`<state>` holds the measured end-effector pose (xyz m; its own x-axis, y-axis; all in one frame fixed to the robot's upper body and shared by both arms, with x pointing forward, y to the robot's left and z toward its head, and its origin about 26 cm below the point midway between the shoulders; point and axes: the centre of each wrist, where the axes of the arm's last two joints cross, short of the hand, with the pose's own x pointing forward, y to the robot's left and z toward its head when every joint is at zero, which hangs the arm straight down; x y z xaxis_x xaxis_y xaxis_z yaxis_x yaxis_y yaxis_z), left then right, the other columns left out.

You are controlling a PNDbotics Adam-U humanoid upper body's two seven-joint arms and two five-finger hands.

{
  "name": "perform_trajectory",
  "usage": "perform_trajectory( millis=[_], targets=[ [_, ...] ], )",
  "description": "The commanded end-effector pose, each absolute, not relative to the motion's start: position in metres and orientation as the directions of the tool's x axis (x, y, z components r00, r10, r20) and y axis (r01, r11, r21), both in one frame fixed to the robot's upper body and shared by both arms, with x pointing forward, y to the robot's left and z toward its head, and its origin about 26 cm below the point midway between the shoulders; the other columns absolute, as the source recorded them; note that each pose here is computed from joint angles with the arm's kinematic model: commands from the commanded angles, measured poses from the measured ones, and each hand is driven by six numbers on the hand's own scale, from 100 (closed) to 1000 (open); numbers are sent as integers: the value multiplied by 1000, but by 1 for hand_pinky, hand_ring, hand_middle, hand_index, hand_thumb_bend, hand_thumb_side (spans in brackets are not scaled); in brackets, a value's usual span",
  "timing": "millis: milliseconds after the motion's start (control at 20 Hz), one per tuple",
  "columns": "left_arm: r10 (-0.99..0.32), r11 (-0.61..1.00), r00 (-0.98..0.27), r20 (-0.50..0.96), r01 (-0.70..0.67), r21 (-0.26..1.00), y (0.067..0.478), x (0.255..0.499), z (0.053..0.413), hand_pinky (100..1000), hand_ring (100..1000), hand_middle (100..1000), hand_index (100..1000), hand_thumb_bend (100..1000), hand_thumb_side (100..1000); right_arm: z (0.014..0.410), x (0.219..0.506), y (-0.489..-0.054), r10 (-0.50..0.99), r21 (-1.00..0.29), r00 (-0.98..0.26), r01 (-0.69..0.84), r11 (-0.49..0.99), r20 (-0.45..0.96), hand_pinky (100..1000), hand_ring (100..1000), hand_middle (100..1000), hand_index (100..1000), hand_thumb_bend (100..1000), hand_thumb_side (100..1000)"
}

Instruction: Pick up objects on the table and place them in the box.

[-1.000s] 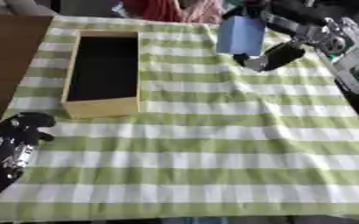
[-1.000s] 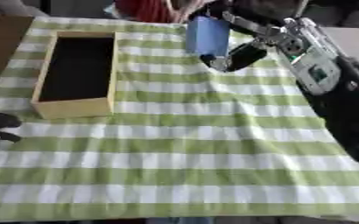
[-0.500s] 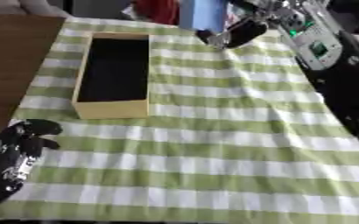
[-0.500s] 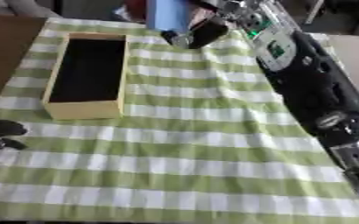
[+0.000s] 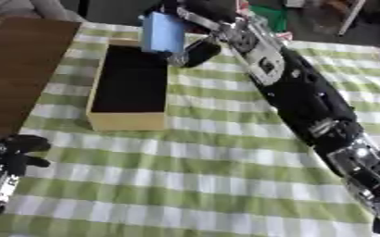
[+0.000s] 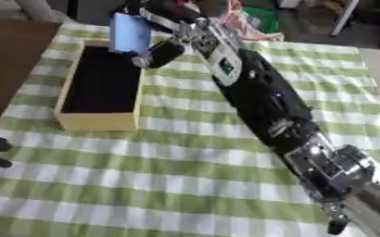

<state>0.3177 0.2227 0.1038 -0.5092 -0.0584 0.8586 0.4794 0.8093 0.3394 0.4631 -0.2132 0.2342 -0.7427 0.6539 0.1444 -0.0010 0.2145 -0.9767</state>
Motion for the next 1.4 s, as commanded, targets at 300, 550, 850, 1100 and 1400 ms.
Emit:
perform_trajectory(
  millis=[300, 550, 850, 1100, 1400],
  targets=[
    [-43, 811, -528, 848, 477, 338, 219, 320, 110, 658, 780, 709, 719, 100, 541, 218, 470, -204, 687, -991, -724, 34, 128, 64, 719, 868, 567, 912, 100, 328],
    [-45, 810, -524, 851, 479, 338, 219, 320, 109, 658, 781, 709, 719, 100, 547, 205, 471, -203, 686, -998, -727, 14, 62, 32, 793, 942, 773, 982, 195, 479],
    [-49, 811, -521, 852, 477, 339, 220, 320, 108, 659, 782, 710, 720, 100, 547, 205, 470, -206, 678, -1000, -735, -29, -2, 20, 876, 1000, 959, 1000, 399, 537],
    [-55, 811, -518, 853, 475, 341, 221, 319, 106, 660, 782, 710, 720, 100, 549, 216, 464, -206, 675, -998, -738, 44, 33, -10, 872, 1000, 958, 1000, 413, 531],
    [-72, 820, -506, 859, 460, 340, 226, 317, 102, 661, 783, 711, 720, 100, 553, 239, 453, -217, 654, -985, -756, 104, 140, 14, 854, 1000, 922, 1000, 362, 473]
  ],
)
